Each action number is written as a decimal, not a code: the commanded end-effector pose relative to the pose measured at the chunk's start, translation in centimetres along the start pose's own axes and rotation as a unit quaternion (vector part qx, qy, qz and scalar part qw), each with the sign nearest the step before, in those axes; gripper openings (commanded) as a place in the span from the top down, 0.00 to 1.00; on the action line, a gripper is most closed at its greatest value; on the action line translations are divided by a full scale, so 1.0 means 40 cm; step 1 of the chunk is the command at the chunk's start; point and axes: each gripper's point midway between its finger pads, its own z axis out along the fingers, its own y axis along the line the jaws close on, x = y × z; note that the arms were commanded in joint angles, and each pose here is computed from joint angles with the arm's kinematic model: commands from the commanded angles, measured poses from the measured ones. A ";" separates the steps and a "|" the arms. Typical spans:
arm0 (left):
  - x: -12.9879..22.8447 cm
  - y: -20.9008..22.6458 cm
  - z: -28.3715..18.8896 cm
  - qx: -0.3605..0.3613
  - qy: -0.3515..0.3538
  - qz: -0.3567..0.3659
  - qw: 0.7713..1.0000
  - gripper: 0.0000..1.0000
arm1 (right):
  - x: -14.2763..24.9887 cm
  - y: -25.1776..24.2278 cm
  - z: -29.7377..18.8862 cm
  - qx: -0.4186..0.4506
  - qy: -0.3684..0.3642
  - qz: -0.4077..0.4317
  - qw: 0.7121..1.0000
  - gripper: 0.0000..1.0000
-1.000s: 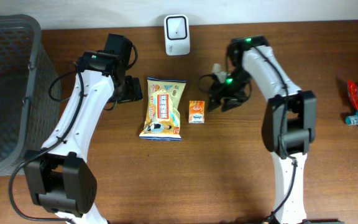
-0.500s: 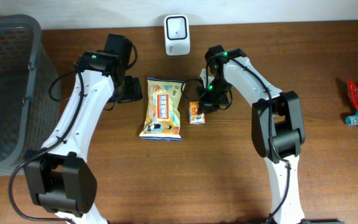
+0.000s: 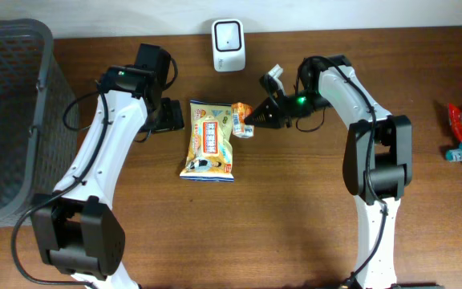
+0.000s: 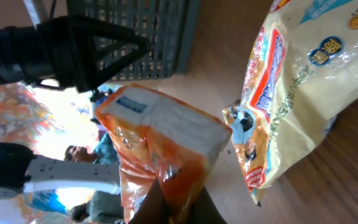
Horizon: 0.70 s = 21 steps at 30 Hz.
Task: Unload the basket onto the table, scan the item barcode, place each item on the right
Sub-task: 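Hold the orange box over the scanner, then drop it at the right edge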
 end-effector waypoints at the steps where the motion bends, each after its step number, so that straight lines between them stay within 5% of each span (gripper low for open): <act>1: -0.001 0.000 -0.001 0.002 0.000 -0.001 1.000 0.01 | -0.084 -0.050 -0.021 0.082 -0.033 0.078 0.993 0.96; 4: -0.001 0.000 -0.001 0.002 0.000 -0.001 1.000 0.01 | -0.242 -0.129 -0.142 0.348 -0.148 0.076 0.923 0.96; 8: -0.001 0.000 -0.001 0.002 0.000 -0.001 1.000 0.01 | -0.487 0.021 -0.336 0.597 -0.382 -0.069 0.702 0.96; 9: -0.001 0.000 -0.001 0.002 0.000 -0.001 1.000 0.01 | -0.532 0.055 -0.320 0.640 -0.397 -0.137 0.643 0.96; 12: -0.001 0.000 -0.001 0.002 0.000 -0.001 1.000 0.01 | -0.630 0.076 -0.206 0.703 -0.342 -0.316 0.538 0.96; 17: -0.001 0.000 -0.001 0.002 0.000 -0.001 1.000 0.01 | -0.651 -0.051 -0.120 0.732 -0.179 -0.439 0.490 0.96; 21: -0.001 0.000 -0.001 0.002 0.000 -0.001 1.000 0.01 | -0.623 -0.107 -0.049 0.687 -0.110 -0.477 0.537 0.96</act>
